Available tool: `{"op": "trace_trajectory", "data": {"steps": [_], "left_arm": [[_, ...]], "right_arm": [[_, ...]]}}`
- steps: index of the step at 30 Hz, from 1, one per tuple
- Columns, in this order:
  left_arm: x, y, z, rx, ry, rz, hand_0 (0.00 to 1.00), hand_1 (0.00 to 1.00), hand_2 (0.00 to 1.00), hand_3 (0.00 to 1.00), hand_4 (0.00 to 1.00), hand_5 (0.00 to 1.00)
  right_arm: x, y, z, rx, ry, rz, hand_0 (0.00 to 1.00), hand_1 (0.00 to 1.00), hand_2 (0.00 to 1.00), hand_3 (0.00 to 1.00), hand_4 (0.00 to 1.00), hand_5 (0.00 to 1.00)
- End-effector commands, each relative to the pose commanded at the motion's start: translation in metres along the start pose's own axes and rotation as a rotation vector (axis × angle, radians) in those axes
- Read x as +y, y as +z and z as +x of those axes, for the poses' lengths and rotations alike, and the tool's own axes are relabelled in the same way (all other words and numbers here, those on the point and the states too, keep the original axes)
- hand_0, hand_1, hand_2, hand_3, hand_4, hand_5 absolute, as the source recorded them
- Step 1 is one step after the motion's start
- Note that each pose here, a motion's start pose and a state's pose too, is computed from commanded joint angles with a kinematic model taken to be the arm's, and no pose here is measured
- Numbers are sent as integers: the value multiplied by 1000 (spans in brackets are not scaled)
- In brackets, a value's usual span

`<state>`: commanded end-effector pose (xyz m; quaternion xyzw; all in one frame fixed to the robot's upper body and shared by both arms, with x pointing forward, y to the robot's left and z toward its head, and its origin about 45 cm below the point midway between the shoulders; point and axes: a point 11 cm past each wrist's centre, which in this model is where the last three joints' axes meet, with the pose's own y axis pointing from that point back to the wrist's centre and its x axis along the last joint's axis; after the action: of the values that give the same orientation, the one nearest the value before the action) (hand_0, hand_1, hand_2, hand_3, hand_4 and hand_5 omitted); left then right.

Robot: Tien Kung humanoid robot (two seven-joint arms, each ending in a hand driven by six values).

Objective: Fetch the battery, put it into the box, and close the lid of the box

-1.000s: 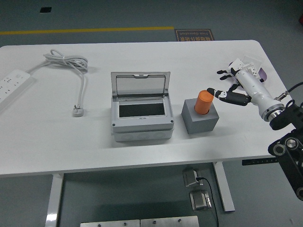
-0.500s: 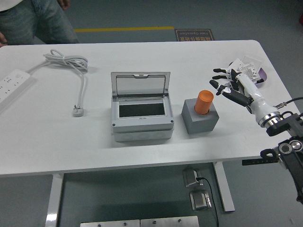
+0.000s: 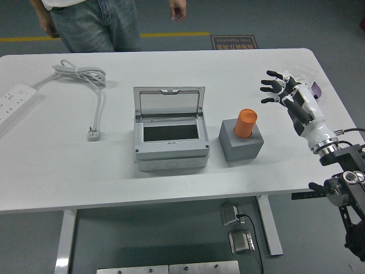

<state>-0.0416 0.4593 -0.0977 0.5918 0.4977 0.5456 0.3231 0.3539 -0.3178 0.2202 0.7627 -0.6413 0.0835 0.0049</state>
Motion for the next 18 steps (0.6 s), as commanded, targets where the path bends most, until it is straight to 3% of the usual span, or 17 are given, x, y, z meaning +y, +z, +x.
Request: {"op": "trace_trajectory", "data": {"steps": [18], "left_arm": [[1, 2, -2, -13, -9, 8, 608, 633, 631, 658, 715, 261]], "right_arm": [[-6, 18, -15, 120, -1, 3, 521, 736, 809, 837, 956, 655]]}}
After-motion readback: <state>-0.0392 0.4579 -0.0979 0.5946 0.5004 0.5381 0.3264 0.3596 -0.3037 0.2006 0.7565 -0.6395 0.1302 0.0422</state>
